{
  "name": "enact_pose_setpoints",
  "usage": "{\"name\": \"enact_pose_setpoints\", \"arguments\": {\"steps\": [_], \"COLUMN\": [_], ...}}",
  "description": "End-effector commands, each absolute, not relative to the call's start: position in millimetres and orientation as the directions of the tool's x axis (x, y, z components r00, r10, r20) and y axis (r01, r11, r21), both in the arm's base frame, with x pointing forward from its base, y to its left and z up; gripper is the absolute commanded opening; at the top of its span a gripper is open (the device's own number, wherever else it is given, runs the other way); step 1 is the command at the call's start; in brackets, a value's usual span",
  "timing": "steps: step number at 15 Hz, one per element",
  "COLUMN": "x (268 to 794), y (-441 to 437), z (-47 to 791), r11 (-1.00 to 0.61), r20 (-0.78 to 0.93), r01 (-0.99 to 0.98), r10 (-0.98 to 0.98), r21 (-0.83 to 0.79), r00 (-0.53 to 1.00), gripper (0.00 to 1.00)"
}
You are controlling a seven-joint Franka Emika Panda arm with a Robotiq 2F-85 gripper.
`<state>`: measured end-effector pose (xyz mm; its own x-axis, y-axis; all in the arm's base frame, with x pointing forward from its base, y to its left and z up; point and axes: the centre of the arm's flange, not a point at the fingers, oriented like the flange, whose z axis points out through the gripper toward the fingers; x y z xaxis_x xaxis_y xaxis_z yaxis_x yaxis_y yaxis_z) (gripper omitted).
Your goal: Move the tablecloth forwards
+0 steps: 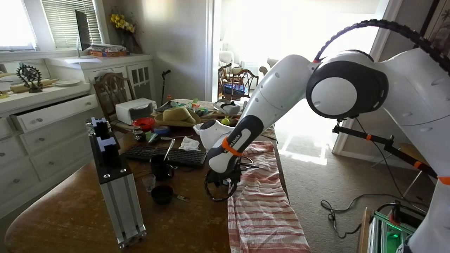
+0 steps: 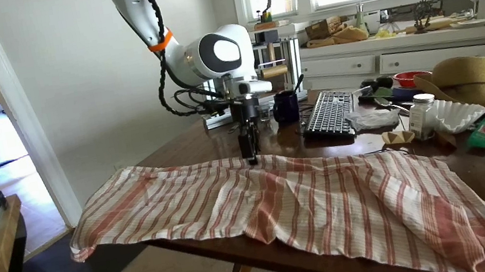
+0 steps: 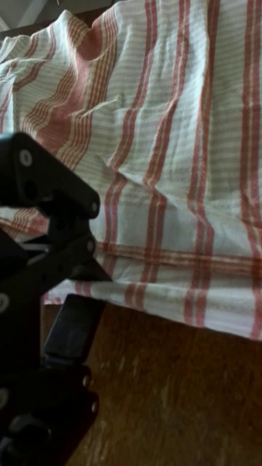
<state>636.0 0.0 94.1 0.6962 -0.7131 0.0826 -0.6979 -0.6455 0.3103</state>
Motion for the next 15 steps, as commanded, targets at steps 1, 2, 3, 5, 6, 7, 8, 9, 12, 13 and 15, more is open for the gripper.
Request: {"name": "enact_pose_setpoints", "arguments": {"steps": [1,2,3,5,6,7,8,9,12,13,15], "x": [656.6,664.6,673.0,688.4,695.7,703.7,710.0,717.1,735.8,741.5,751.4], "y": [8.5,10.3,12.3,16.4,18.5,20.9,23.0,25.3,31.5,33.2,35.8], "z": [116.5,123.0,129.2,139.8,145.0,149.8,154.3,159.1,167.8,167.9,166.7], "r11": [-0.630,-0.628,-0.625,-0.618,-0.617,-0.615,-0.610,-0.610,-0.600,-0.599,-0.596], "r20": [0.090,0.093,0.094,0.105,0.106,0.107,0.113,0.111,0.124,0.127,0.137], "r01": [-0.726,-0.733,-0.740,-0.751,-0.754,-0.757,-0.763,-0.765,-0.775,-0.777,-0.783], "r10": [-0.735,-0.740,-0.745,-0.752,-0.754,-0.756,-0.760,-0.762,-0.769,-0.770,-0.773], "r21": [0.275,0.262,0.251,0.232,0.225,0.219,0.213,0.208,0.197,0.193,0.178], "r00": [0.672,0.667,0.661,0.651,0.649,0.646,0.640,0.638,0.627,0.625,0.620], "gripper": [0.00,0.00,0.00,0.00,0.00,0.00,0.00,0.00,0.00,0.00,0.00]}}
